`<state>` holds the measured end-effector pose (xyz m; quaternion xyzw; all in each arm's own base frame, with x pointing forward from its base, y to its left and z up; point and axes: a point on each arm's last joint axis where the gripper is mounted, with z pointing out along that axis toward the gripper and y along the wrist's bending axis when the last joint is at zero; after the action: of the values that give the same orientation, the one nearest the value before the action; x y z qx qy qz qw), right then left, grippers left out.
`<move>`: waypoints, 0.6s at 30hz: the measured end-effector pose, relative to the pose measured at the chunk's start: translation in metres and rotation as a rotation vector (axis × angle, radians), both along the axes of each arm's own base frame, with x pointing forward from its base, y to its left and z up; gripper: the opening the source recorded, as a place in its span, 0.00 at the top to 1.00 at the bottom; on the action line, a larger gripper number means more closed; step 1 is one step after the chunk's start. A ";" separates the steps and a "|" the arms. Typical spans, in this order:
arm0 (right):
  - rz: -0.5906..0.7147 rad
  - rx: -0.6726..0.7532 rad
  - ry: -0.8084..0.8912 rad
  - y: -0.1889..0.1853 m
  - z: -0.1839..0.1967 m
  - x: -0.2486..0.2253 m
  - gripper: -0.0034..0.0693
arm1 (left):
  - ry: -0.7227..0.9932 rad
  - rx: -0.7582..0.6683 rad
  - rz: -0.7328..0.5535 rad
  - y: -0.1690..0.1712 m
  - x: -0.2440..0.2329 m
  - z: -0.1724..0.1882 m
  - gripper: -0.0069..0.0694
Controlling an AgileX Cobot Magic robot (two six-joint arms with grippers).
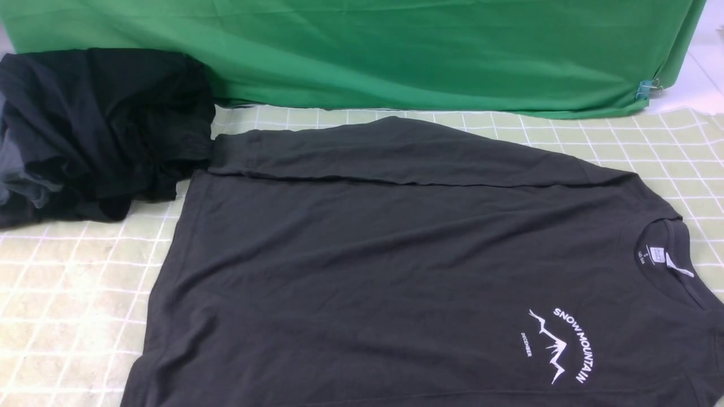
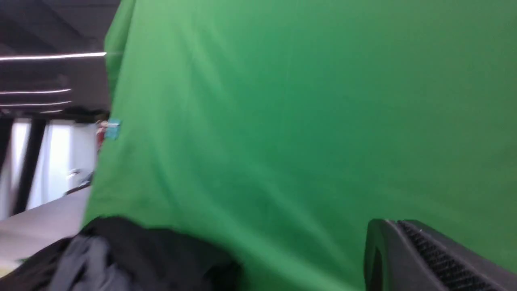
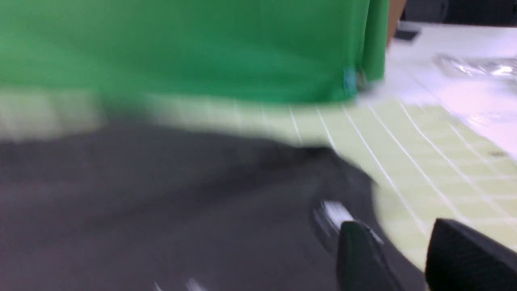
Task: Fold a long-sleeved shirt over a green coffee tablecloth.
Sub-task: 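Grasp the left edge of the dark T-shirt lying flat on the table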
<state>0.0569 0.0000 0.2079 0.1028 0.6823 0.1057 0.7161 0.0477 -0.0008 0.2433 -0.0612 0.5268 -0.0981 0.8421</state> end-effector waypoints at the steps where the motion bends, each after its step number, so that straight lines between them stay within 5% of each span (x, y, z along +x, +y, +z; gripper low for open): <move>1: -0.002 0.128 -0.053 -0.001 0.005 0.000 0.62 | -0.026 -0.022 -0.012 0.000 -0.001 0.002 0.88; 5: 0.008 0.437 -0.159 -0.005 0.014 -0.002 0.62 | -0.164 -0.124 -0.071 0.000 -0.008 0.013 0.88; 11: 0.010 0.530 -0.200 -0.006 0.017 -0.003 0.62 | -0.191 -0.338 -0.169 0.003 -0.017 0.070 0.88; 15: 0.028 0.513 -0.209 -0.005 0.022 -0.004 0.64 | 0.300 -0.326 -0.088 0.001 0.000 0.120 0.88; 18: 0.099 0.325 -0.116 0.003 0.053 -0.009 0.76 | 0.756 -0.177 -0.049 -0.003 0.030 0.131 0.88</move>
<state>0.0482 0.0034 0.2606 0.1771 0.6179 0.2553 0.7223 0.0778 -0.0034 0.3743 -0.1528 0.7909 -0.1338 0.5773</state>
